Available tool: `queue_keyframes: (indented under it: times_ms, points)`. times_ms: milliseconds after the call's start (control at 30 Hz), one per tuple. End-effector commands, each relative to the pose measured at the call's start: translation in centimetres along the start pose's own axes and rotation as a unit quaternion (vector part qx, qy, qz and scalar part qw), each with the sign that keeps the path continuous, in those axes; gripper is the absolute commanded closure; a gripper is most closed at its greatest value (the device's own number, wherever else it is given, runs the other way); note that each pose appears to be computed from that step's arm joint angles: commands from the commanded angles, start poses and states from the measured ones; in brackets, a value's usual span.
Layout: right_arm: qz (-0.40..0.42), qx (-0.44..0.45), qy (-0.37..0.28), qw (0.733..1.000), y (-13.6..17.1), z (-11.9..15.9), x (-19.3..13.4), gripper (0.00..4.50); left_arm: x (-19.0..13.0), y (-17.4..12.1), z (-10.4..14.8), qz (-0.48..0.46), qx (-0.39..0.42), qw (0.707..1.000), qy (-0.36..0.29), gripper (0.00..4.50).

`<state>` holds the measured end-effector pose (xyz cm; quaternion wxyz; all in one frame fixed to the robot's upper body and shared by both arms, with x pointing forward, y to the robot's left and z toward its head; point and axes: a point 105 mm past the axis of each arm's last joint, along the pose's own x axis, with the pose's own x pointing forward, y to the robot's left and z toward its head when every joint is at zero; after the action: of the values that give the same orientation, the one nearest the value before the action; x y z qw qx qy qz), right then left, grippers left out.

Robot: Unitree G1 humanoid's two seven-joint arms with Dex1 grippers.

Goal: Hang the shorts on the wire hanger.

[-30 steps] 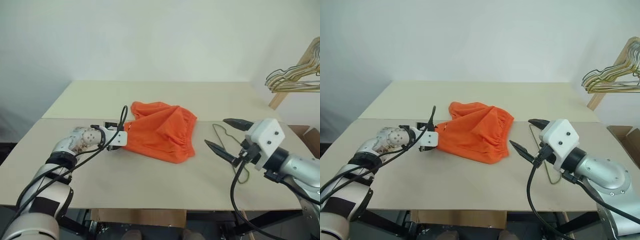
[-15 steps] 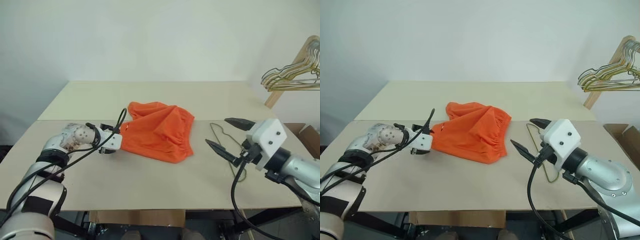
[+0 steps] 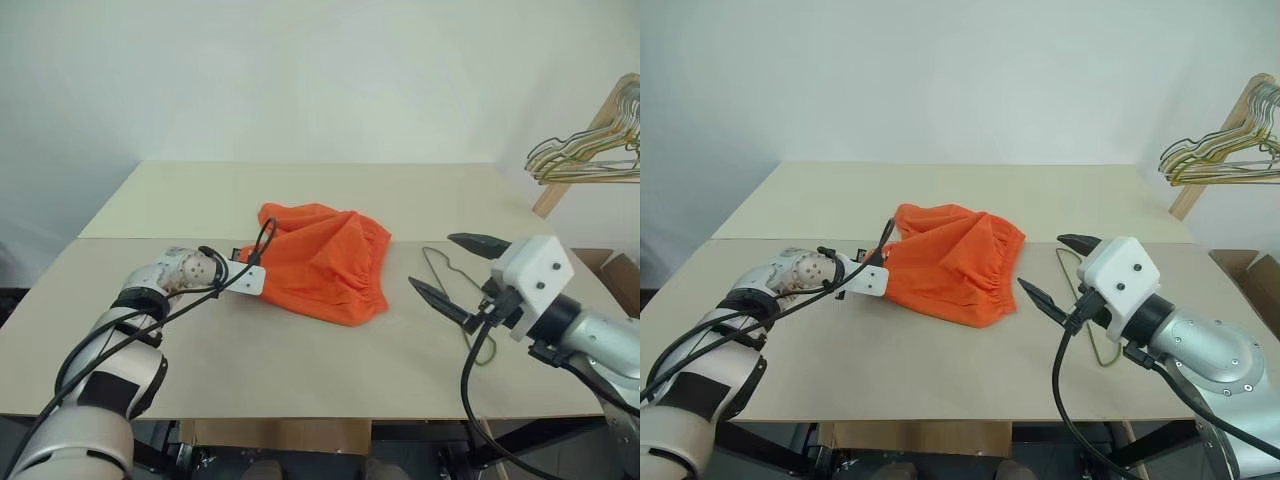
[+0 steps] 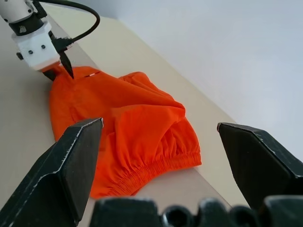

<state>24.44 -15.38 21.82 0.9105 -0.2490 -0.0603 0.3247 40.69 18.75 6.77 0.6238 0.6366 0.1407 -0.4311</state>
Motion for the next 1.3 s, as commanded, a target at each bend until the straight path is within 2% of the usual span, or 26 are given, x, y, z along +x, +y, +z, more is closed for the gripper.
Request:
queue_keyframes:
  times_ms: [33, 67, 100, 300, 500, 667, 833, 1100, 1300]
  points:
    - [-0.002, -0.017, -0.018, 1.0, 0.2, 1.2, 0.1, 0.0, -0.7, 1.8, 0.2, 0.023, 0.007, 1.0, -0.002, 4.13]
    - [0.001, -0.018, -0.015, 1.0, 0.3, 1.0, 0.2, 0.0, -0.8, 1.9, 0.1, 0.025, 0.006, 1.0, -0.002, 4.44]
    - [0.005, -0.019, -0.012, 1.0, 0.4, 0.8, 0.4, 0.0, -0.9, 2.0, 0.0, 0.027, 0.005, 1.0, -0.001, 4.49]
    - [0.086, -0.072, 0.048, 0.993, 1.8, -1.4, 2.0, 0.0, -2.1, 2.9, -0.2, 0.027, -0.002, 1.0, -0.011, 4.49]
    - [0.199, -0.115, 0.103, 0.968, 4.1, -4.2, 4.2, 0.0, -3.5, 4.8, 0.7, 0.05, -0.012, 0.998, -0.042, 4.49]
    - [0.249, -0.169, 0.138, 0.944, 6.3, -6.9, 6.2, 0.0, -4.2, 5.3, 1.6, 0.059, -0.011, 0.996, -0.065, 4.49]
    - [0.222, -0.208, 0.169, 0.937, 6.5, -9.6, 8.7, 0.0, -4.9, 5.4, 1.5, 0.065, -0.015, 0.995, -0.071, 4.49]
    - [0.185, -0.25, 0.19, 0.931, 6.6, -12.3, 11.7, 0.0, -6.5, 7.0, 0.8, 0.1, -0.035, 0.992, -0.061, 4.49]
    - [0.154, -0.263, 0.2, 0.931, 6.7, -14.1, 13.4, 0.0, -7.2, 6.4, 0.4, 0.097, -0.038, 0.993, -0.061, 4.49]
